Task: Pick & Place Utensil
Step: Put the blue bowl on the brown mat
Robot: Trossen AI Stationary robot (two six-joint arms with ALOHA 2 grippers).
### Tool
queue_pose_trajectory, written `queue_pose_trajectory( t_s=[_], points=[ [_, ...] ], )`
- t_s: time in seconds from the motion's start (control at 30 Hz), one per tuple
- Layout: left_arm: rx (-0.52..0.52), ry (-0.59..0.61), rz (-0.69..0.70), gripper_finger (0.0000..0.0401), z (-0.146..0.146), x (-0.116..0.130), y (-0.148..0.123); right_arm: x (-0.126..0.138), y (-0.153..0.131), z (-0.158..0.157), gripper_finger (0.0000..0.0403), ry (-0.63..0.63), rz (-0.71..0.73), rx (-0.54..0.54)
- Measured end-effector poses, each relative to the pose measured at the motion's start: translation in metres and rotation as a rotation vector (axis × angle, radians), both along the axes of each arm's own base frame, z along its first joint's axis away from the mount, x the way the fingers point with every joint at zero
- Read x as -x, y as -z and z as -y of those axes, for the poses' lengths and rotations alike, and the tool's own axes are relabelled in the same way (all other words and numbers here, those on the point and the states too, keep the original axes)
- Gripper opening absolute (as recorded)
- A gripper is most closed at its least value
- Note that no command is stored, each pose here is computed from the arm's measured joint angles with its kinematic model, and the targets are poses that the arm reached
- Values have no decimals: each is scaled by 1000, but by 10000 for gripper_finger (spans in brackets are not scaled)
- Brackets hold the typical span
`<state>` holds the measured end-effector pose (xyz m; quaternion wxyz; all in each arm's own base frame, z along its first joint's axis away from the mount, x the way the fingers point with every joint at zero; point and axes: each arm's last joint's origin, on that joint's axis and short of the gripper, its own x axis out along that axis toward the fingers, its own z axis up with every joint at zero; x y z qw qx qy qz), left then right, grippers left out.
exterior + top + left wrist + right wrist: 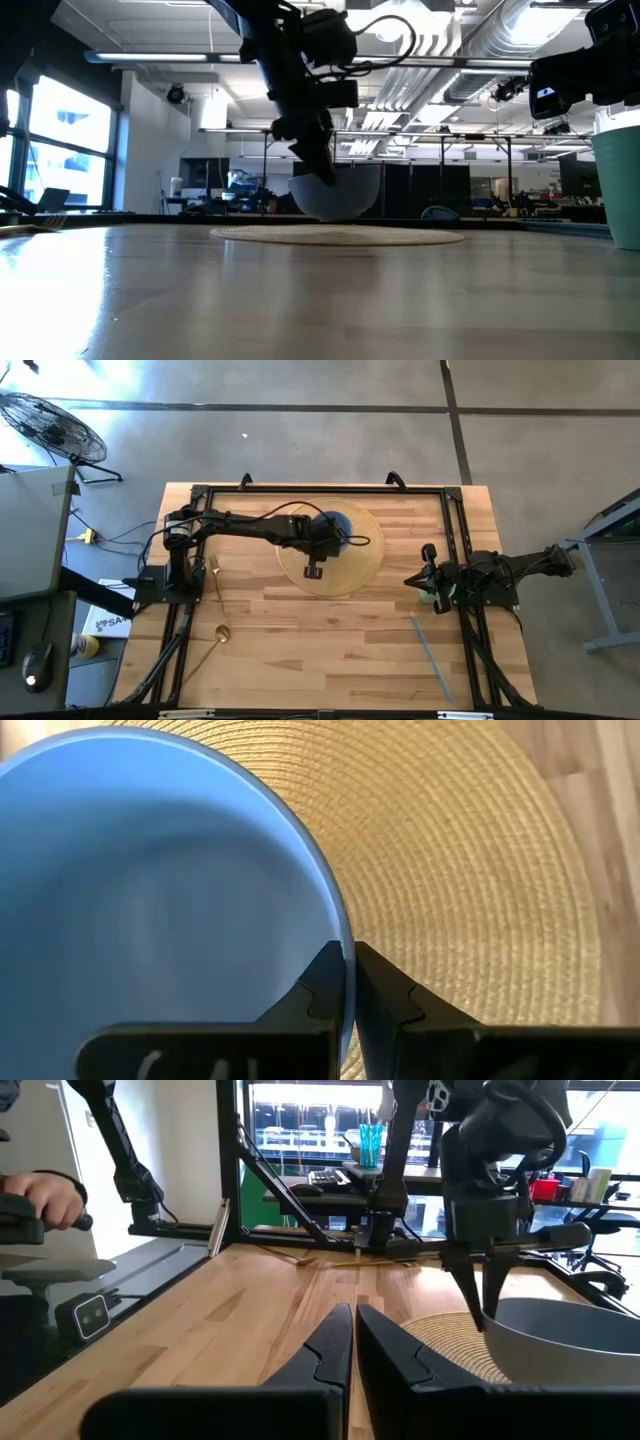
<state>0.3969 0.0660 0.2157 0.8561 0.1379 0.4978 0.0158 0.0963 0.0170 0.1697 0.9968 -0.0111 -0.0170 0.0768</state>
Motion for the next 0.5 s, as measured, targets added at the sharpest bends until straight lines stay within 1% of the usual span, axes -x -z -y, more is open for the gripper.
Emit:
queue_pose_trajectory(
  t_s=[0.23, 0.37, 0.5],
  points=[
    [-11, -6, -3, 7, 0, 0, 0, 0, 0, 0, 12, 0, 0, 0],
    [-18, -13, -26, 7, 0, -1, 7, 0, 0, 0, 12, 0, 0, 0],
    [-26, -53, -44, 7, -1, -2, 12, 0, 0, 0, 12, 0, 0, 0]
  ],
)
